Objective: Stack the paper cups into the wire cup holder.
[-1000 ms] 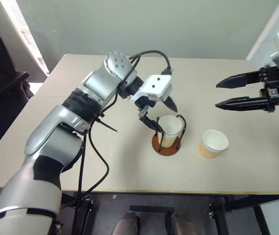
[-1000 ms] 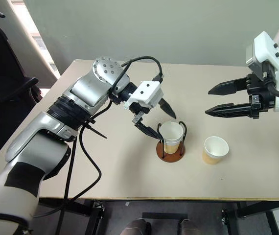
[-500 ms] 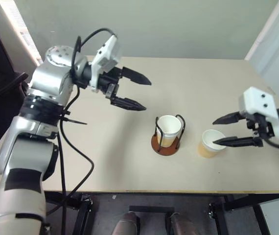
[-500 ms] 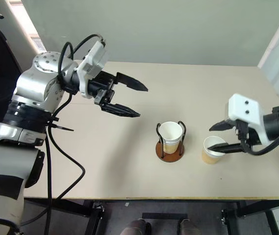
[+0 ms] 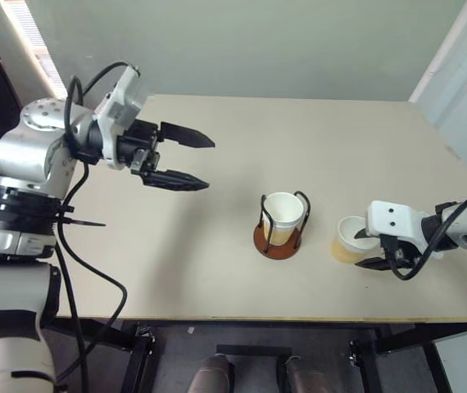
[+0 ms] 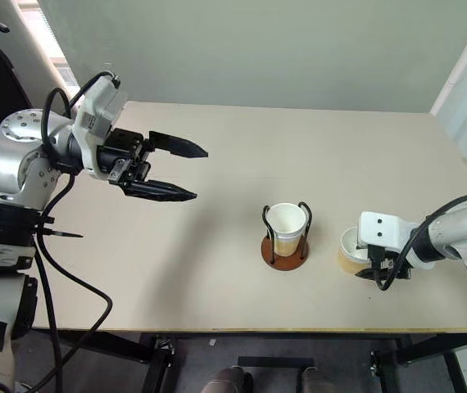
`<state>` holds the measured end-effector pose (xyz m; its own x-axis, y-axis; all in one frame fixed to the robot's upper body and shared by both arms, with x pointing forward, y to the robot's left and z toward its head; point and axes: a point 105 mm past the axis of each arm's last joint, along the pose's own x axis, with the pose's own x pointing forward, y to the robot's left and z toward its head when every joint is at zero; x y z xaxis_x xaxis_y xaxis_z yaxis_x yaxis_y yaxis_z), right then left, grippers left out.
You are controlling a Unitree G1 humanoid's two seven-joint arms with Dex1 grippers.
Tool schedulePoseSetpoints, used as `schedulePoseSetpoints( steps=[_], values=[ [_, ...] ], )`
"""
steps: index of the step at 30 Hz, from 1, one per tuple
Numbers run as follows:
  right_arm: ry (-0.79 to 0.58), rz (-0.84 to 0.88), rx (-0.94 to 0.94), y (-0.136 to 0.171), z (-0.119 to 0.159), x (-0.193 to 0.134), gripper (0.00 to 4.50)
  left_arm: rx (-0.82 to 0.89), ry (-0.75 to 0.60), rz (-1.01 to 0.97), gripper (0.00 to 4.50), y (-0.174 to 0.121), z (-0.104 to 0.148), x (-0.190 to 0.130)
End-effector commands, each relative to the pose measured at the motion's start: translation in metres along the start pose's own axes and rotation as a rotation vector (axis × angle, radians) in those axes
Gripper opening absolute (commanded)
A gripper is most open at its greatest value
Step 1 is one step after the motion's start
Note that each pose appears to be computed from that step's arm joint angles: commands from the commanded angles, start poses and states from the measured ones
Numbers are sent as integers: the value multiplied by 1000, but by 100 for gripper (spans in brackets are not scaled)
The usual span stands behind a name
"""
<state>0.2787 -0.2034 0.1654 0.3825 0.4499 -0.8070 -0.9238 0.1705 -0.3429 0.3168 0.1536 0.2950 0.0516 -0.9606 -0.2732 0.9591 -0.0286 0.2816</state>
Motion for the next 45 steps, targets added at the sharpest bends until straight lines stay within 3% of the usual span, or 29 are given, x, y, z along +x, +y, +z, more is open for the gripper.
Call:
schedulePoseSetpoints(
  steps=[1, 2, 5, 12, 18, 25, 30, 37, 45],
  values=[
    [20, -21, -46, -9, 2, -1, 295, 28, 18, -50, 448, -11, 7, -3],
    [23, -18, -49, -10, 2, 0, 295, 25, 29, -55, 448, -12, 5, -3],
    [17, -12, -58, -12, 9, 4, 239, 0, 60, -76, 450, -17, 1, -5],
    [25, 12, -59, -10, 9, 8, 6, -3, 32, -81, 450, -18, 5, -9],
    [-4, 9, -75, -13, 18, -12, 2, -21, -34, -45, 450, -15, 13, -18],
    [-164, -16, -212, -20, 86, -61, 2, -27, -28, -42, 450, -24, 4, -21],
    [-195, -43, -376, -31, 128, -78, 2, -44, -8, -51, 450, -27, -5, -17],
    [-223, 15, -528, -33, 166, -68, 2, -45, 12, -64, 450, -29, -9, -13],
    [-192, 83, -589, -35, 166, -43, 2, -42, 21, -61, 450, -33, -11, -15]
  ],
)
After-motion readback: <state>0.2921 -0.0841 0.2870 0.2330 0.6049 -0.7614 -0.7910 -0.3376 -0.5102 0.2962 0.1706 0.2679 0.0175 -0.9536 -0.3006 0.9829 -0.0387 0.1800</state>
